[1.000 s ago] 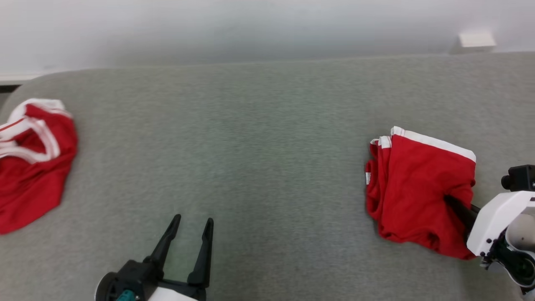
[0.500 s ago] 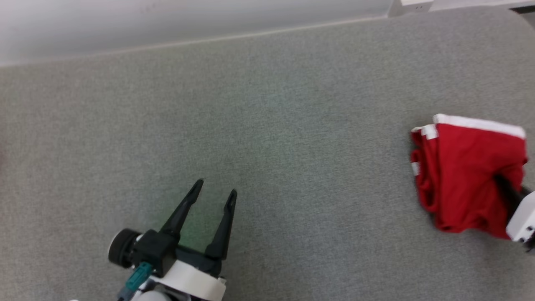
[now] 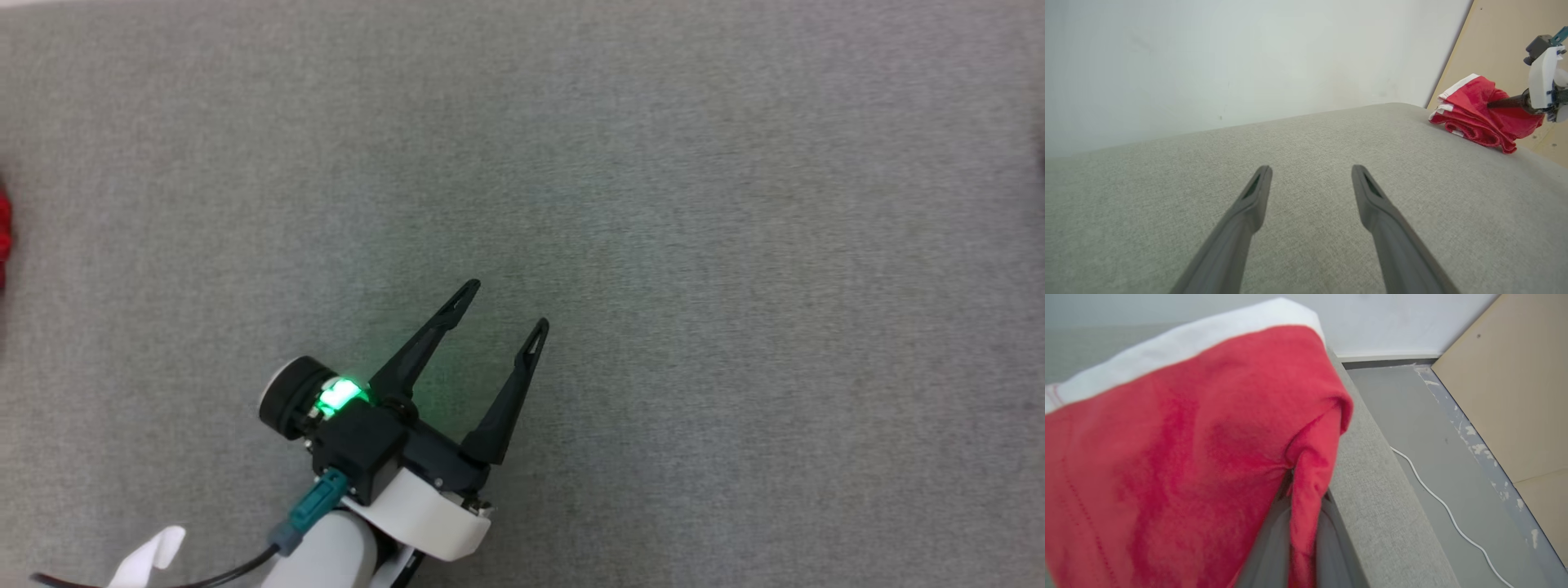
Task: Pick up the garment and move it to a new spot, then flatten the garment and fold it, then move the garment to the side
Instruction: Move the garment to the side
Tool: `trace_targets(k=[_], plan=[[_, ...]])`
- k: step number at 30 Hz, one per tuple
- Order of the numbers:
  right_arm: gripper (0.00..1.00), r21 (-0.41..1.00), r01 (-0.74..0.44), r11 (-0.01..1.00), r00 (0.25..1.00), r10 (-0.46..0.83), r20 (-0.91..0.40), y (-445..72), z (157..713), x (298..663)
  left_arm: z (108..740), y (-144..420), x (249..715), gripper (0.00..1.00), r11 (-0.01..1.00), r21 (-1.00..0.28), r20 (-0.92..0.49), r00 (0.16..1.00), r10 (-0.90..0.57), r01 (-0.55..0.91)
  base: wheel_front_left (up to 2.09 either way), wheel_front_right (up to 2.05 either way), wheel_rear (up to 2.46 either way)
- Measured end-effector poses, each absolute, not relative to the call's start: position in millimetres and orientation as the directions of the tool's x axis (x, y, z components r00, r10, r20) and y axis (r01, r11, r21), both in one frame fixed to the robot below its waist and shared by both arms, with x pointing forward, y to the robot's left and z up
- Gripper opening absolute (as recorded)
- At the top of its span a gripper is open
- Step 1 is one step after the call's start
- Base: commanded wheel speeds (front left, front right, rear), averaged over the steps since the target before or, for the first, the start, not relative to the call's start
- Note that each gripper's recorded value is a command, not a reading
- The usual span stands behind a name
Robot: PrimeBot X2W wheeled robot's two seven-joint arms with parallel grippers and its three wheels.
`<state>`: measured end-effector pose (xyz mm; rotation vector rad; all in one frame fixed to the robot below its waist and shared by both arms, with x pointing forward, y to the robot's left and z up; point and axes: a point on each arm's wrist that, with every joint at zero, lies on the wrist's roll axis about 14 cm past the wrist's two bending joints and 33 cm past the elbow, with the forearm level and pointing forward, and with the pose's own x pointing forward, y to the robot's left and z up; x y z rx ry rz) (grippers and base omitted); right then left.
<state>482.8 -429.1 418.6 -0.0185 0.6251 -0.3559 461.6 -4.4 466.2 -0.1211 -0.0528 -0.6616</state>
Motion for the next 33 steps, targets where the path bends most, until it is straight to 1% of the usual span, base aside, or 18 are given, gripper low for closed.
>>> trace_targets(k=[4,5,6,9,13,15,17,21,24,28,33], plan=[[0.00,-0.182,0.347,0.920,0.723,-0.387,-0.572,-444,410,489,455,8,464,1.00,0.800,-0.089,0.055,0.805,-0.591,0.594,0.00,0.00,0.00],[0.05,-0.200,0.354,0.913,0.721,-0.403,-0.563,-449,410,489,453,11,465,1.00,0.804,-0.088,0.050,0.808,-0.587,0.589,0.00,0.00,0.00],[1.00,-0.227,0.353,0.908,0.718,-0.419,-0.556,-454,411,489,452,12,464,1.00,0.807,-0.090,0.046,0.812,-0.581,0.583,0.00,0.00,0.00],[1.00,-0.263,0.387,0.884,0.734,-0.468,-0.493,-469,426,488,454,14,464,1.00,0.815,-0.095,0.048,0.820,-0.570,0.572,0.00,0.00,0.00],[1.00,-0.313,0.404,0.859,0.755,-0.507,-0.417,-482,443,485,461,14,464,1.00,0.822,-0.105,0.069,0.829,-0.555,0.559,0.00,0.00,0.00],[1.00,-0.320,0.420,0.849,0.777,-0.519,-0.357,-486,457,485,466,16,464,1.00,0.829,-0.112,0.082,0.836,-0.542,0.548,0.00,0.00,0.00],[1.00,-0.290,0.444,0.848,0.805,-0.520,-0.286,-485,472,487,471,21,463,1.00,0.841,-0.115,0.090,0.849,-0.521,0.529,0.00,0.00,0.00],[1.00,-0.273,0.415,0.868,0.851,-0.476,-0.220,-464,486,489,481,30,455,1.00,0.860,-0.125,0.099,0.869,-0.485,0.494,0.00,0.00,0.00],[1.00,-0.253,0.401,0.880,0.885,-0.443,-0.139,-450,507,487,492,38,447,1.00,0.877,-0.123,0.110,0.885,-0.453,0.465,0.00,0.00,0.00],[1.00,-0.217,0.348,0.912,0.928,-0.368,-0.058,-415,523,483,507,58,435,1.00,0.906,-0.126,0.132,0.912,-0.389,0.404,0.00,0.00,0.00],[1.00,-0.160,0.305,0.939,0.952,-0.302,0.047,-377,540,458,524,79,414,1.00,0.932,-0.121,0.158,0.934,-0.320,0.340,0.00,0.00,0.00]])
